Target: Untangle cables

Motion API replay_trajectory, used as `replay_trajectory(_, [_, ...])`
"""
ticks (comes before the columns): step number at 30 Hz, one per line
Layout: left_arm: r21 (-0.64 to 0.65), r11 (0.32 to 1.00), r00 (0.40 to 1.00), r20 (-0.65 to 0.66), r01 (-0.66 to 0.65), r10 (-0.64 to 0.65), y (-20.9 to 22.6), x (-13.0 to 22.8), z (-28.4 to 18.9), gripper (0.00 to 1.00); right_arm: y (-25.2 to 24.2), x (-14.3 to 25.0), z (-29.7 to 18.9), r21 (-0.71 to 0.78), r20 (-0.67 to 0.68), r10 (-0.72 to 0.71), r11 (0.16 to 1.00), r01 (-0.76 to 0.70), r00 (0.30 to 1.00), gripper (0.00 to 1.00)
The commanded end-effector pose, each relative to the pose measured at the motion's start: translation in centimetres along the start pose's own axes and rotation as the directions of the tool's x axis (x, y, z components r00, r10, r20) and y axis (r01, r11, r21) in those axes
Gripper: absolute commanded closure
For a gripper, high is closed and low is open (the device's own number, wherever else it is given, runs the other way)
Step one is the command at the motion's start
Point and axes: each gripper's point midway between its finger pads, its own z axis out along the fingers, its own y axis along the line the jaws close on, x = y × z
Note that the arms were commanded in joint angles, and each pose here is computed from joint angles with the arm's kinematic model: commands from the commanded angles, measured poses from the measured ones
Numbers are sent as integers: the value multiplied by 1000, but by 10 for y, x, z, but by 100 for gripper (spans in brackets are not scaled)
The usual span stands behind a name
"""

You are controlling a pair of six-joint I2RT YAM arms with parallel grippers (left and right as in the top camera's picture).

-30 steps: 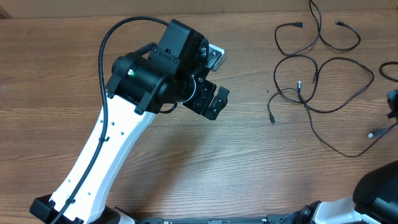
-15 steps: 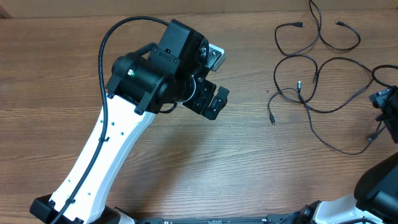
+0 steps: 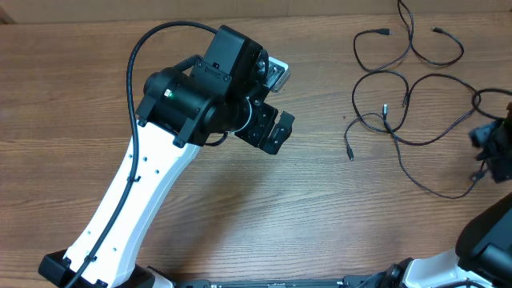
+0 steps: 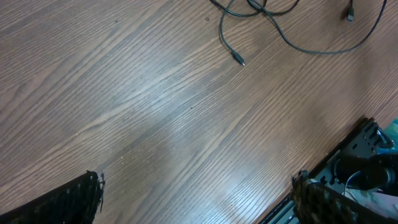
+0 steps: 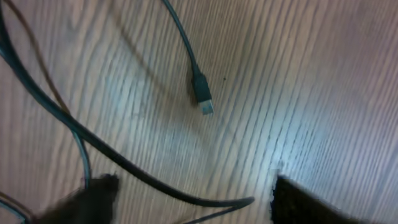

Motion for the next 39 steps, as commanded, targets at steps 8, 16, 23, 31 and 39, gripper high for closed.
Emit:
replay_trajectory(8, [-10,1000,1000,24,7,-7,2,-4,-6,0,14,13,32,-34,-63,13,999,-15,998,96])
replay_trajectory(16, [-10,1000,1000,23,7,-7,2,-4,-6,0,-4,2,46,99,2,38,994,-38,999,96])
replay_trajectory(23, [-11,1000,1000,24,7,-6,2,-4,-6,0,-14,2,48,151,17,44,988,-46,999,66])
replay_trajectory(31, [-11,1000,1000,23,7,-7,2,-4,-6,0,-15,16,69,143,-9,7,990,-5,1000,25])
replay_trajectory(39, [-10,1000,1000,23,7,-7,2,-4,-6,0,-17,29,80,133,-47,31,991,-25,998,90])
